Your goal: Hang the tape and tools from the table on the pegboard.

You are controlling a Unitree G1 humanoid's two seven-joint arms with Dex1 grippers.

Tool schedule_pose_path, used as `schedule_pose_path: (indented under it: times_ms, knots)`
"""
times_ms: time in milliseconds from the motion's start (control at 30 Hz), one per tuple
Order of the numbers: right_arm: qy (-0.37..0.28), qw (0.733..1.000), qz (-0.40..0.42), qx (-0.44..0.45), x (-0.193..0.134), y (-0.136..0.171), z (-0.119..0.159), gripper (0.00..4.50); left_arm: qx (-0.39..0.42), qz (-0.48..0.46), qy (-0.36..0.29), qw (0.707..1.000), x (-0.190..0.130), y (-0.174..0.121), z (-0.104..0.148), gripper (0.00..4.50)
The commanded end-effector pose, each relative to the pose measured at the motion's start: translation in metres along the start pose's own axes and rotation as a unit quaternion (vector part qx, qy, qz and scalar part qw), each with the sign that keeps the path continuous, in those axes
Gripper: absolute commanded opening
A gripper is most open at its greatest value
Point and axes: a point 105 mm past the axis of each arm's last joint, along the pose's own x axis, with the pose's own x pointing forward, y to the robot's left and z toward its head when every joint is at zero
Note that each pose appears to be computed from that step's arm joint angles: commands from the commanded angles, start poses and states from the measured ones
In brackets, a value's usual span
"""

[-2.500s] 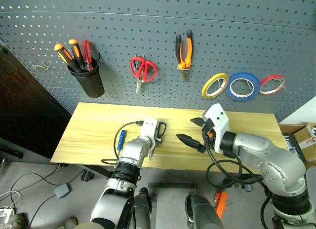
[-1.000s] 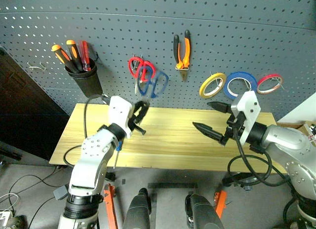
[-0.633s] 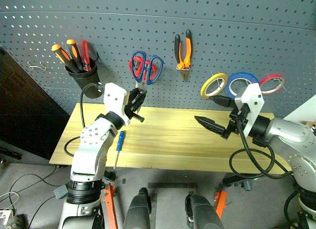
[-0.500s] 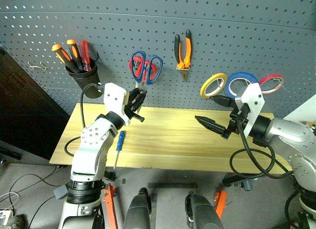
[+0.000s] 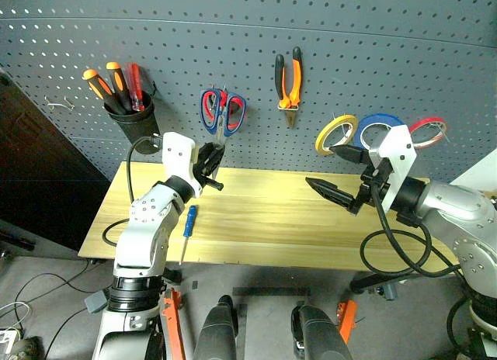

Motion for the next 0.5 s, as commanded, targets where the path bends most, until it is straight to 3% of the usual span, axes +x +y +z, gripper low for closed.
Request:
schedule_pose_path:
  times_ms: [33, 167, 500]
  knots:
    - [-0.022, 0.999, 0.001, -0.029, 0.0, 0.003, 0.014, 4.5, 0.003, -0.012, -0.026, 1.0, 0.007, -0.005, 0.011, 0.56]
    - [-0.038, 0.999, 0.001, -0.029, 0.002, 0.004, 0.02, 4.5, -0.011, 0.004, -0.012, 1.0, 0.013, 0.001, 0.004, 0.56]
    - [-0.024, 0.999, 0.018, -0.009, 0.007, 0.017, 0.011, 4.5, -0.01, 0.022, 0.031, 0.999, 0.001, 0.007, -0.017, 3.62]
